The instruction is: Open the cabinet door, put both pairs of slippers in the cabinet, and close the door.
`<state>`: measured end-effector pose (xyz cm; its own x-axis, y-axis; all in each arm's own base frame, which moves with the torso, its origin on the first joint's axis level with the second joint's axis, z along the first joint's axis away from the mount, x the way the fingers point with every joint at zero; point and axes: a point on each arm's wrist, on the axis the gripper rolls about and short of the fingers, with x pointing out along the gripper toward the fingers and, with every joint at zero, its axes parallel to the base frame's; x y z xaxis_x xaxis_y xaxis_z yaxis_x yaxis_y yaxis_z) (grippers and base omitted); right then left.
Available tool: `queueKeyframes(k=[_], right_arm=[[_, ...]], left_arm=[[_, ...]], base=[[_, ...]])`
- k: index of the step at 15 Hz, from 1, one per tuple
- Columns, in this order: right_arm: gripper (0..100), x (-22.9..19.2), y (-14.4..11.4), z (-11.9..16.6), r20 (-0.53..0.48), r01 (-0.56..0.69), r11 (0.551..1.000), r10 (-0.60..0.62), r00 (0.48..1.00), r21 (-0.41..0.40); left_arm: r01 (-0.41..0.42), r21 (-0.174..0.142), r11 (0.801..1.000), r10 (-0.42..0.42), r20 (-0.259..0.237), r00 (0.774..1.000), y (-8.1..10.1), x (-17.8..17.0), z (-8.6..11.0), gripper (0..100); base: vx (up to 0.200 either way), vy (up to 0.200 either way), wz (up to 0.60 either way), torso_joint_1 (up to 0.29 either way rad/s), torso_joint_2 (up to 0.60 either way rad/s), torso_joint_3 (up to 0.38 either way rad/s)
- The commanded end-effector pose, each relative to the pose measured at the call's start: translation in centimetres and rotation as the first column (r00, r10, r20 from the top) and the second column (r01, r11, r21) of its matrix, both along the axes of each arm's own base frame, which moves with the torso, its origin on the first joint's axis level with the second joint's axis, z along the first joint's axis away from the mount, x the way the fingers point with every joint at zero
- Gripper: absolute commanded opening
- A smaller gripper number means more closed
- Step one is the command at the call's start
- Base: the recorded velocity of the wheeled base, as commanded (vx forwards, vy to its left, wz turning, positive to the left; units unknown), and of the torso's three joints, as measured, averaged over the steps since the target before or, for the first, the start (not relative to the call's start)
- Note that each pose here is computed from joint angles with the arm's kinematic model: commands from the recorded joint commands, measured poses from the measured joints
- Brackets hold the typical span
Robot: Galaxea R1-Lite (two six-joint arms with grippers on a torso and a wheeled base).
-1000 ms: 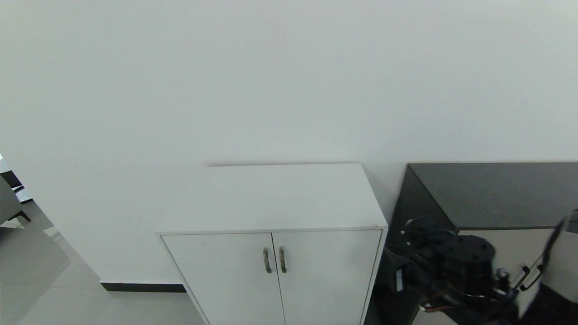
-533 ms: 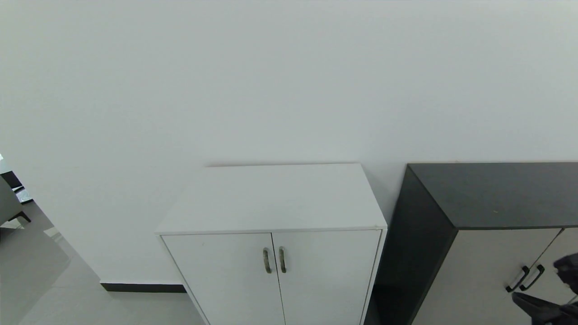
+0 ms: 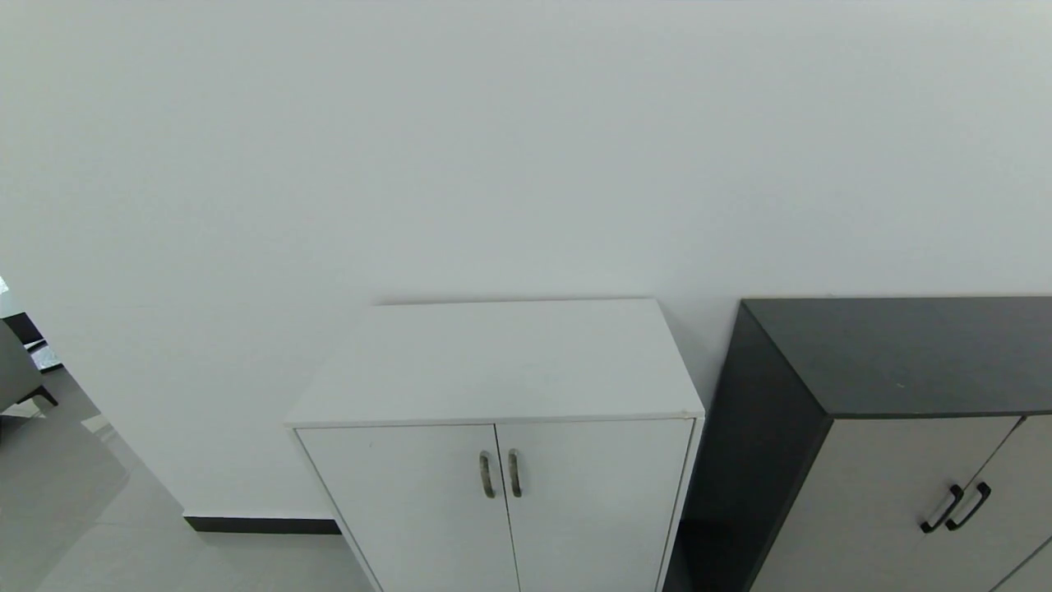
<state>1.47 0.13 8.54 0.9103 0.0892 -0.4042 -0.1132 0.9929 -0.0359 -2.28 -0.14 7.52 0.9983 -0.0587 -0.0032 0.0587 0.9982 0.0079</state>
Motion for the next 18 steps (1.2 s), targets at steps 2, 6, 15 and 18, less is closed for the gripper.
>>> queueKeyframes(k=[2,6,15,18], right_arm=[[0,-1.3,-0.1,-0.7,0.101,-0.063,0.998,0.060,0.993,0.027],[0,-1.8,-0.2,-0.7,0.159,-0.047,0.997,0.038,0.987,0.053],[0,-3.1,-0.2,-0.8,0.318,0.050,0.996,-0.070,0.945,0.071],[0,-3.1,-0.2,-0.8,0.318,0.050,0.996,-0.070,0.945,0.071]], left_arm=[[0.000,0.001,1.000,0.000,-0.001,1.000,0.0,0.0,0.0,0],[0.000,0.000,1.000,0.000,-0.001,1.000,0.0,0.0,0.0,0],[0.000,-0.002,1.000,0.000,-0.002,1.000,0.0,0.0,0.0,0],[0.000,-0.002,1.000,0.000,-0.002,1.000,0.0,0.0,0.0,0]], base=[[0.000,0.000,0.00,0.000,0.00,0.000],[0.000,0.000,0.00,0.000,0.00,0.000],[0.000,0.000,0.00,0.000,0.00,0.000],[0.000,0.000,0.00,0.000,0.00,0.000]])
